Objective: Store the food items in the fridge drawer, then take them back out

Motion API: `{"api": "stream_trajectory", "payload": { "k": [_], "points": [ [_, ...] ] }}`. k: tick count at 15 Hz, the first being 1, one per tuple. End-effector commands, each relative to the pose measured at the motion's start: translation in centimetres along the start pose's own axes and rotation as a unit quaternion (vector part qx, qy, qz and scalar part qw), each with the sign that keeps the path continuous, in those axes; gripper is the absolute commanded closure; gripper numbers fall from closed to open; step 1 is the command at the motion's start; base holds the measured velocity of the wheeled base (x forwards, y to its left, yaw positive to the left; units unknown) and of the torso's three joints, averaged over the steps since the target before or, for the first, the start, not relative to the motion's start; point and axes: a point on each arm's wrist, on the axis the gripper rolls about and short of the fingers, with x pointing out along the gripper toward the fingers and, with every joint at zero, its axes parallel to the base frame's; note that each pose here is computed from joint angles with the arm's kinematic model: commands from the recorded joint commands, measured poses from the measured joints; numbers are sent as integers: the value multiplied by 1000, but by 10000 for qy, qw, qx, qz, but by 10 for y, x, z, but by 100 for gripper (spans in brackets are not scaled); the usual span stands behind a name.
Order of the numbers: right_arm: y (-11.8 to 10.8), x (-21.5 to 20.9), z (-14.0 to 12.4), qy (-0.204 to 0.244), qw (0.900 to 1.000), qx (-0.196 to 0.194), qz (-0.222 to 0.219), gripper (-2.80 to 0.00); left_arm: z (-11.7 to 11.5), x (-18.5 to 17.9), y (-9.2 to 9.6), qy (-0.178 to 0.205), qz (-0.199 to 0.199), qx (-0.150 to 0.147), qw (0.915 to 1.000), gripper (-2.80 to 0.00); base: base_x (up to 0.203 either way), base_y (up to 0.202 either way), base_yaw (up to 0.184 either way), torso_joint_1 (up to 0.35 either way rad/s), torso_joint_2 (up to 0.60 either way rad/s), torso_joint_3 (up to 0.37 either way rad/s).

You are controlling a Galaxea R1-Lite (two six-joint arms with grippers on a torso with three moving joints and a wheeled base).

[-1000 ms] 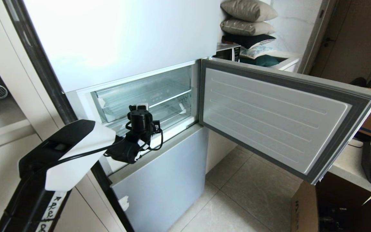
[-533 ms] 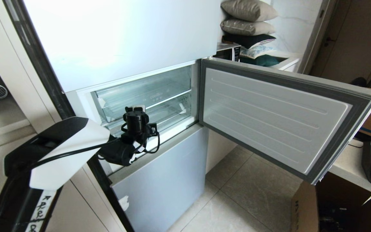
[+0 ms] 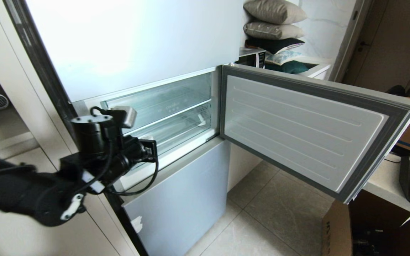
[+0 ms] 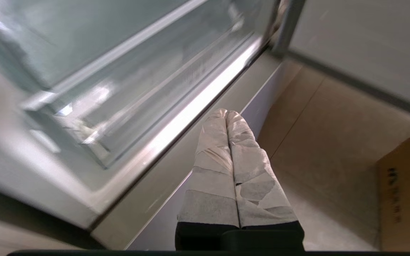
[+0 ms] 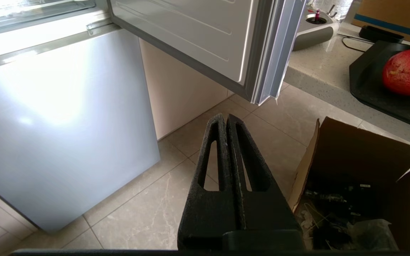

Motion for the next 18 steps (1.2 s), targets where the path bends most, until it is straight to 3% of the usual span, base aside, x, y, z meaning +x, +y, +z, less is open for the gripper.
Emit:
{"api": "stream_trajectory", "payload": {
  "k": [1, 3, 5, 7, 8, 9, 11, 13, 14, 16, 18],
  "points": [
    [0, 0, 0, 0, 10000, -1, -5, 0, 57, -117, 27, -1345, -120, -205, 9906, 0, 0, 0, 0, 0, 0, 0],
    [0, 0, 0, 0, 10000, 1, -8, 0, 64, -190, 44, -1890, -86, -249, 9816, 0, 0, 0, 0, 0, 0, 0],
    [0, 0, 0, 0, 10000, 2, -1, 0, 52, -259, 65, -2185, 369, -305, 9747, 0, 0, 0, 0, 0, 0, 0],
    [0, 0, 0, -7, 10000, 2, -1, 0, 20, -295, 75, -2033, 1378, -188, 9692, 0, 0, 0, 0, 0, 0, 0],
    [0, 0, 0, -7, 10000, 2, 7, 0, -6, -308, 73, -1824, 1680, -66, 9687, 0, 0, 0, 0, 0, 0, 0],
    [0, 0, 0, -7, 10000, 2, -4, 0, -41, -308, 70, -1380, 1730, 26, 9752, 0, 0, 0, 0, 0, 0, 0],
    [0, 0, 0, -7, 10000, -6, 7, 0, -107, -296, 67, -201, 1500, 77, 9884, 0, 0, 0, 0, 0, 0, 0],
    [0, 0, 0, -7, 10000, -6, 7, 0, -140, -292, 64, 765, 1214, -21, 9897, 0, 0, 0, 0, 0, 0, 0],
    [0, 0, 0, -7, 10000, -6, 7, 0, -140, -293, 63, 878, 1097, -39, 9901, 0, 0, 0, 0, 0, 0, 0],
    [0, 0, 0, -7, 10000, -6, -1, 0, -140, -292, 63, 833, 1031, 199, 9910, 0, 0, 0, 0, 0, 0, 0],
    [0, 0, 0, -7, 10000, -6, 7, 0, -140, -293, 62, 751, 529, 411, 9949, 0, 0, 0, 0, 0, 0, 0]
  ]
}}
